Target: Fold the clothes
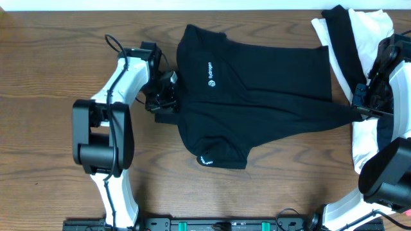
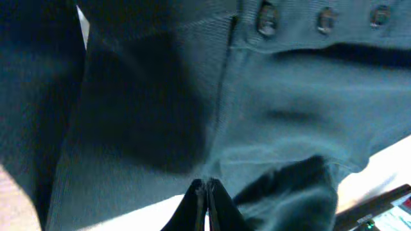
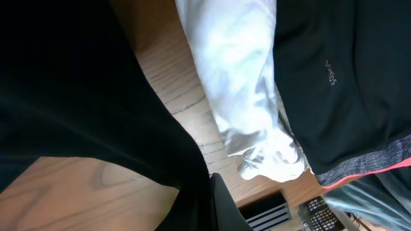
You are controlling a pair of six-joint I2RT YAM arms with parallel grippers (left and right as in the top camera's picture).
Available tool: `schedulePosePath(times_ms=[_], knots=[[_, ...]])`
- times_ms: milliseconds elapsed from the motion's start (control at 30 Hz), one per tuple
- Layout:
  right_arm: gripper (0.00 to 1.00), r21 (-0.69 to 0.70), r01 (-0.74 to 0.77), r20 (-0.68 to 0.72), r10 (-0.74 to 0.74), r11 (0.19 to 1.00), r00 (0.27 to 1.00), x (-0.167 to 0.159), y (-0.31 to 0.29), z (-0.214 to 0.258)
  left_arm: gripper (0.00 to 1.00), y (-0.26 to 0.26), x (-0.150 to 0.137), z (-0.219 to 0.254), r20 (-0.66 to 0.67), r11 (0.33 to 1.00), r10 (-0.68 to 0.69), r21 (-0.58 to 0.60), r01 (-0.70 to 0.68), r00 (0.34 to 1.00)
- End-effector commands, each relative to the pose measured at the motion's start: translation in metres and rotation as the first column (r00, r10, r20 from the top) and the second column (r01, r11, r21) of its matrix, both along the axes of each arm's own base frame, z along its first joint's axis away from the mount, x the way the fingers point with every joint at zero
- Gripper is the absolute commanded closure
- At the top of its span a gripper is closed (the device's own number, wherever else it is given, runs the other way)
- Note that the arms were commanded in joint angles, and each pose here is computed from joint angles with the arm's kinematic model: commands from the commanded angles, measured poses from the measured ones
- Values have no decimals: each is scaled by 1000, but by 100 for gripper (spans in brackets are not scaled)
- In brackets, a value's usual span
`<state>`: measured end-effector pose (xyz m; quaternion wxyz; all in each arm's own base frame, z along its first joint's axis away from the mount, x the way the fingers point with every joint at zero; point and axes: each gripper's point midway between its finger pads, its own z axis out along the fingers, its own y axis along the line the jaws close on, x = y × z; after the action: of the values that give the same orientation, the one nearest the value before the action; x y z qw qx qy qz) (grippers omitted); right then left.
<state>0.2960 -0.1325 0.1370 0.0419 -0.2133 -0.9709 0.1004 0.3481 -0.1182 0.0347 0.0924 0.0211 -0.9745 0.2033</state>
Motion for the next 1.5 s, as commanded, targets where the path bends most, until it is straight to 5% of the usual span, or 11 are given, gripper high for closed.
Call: schedulePosePath(times_ms=[0, 400, 600, 1200, 1467], knots=[[99, 10, 7, 8, -7, 1000, 1000, 0, -1, 1, 94, 6, -3, -16, -24, 999, -13, 43, 14, 1000], [99, 23, 8, 13, -8, 1000, 1000, 0, 2, 0, 94, 14, -25, -57, -47, 997, -10, 73, 13, 999], [99, 39, 8, 17, -9, 999, 1000, 1, 4, 0, 94, 57, -34, -76, -66, 966, 53, 258, -34, 996], [99, 110, -59, 21, 57, 992, 998, 8, 39, -2, 94, 134, 9, -75, 74, 937, 294, 174, -303, 953], [98, 106, -112, 35, 109, 988, 993, 16, 54, -2, 94, 132, 25, -22, 144, 942, 290, 133, -309, 946]])
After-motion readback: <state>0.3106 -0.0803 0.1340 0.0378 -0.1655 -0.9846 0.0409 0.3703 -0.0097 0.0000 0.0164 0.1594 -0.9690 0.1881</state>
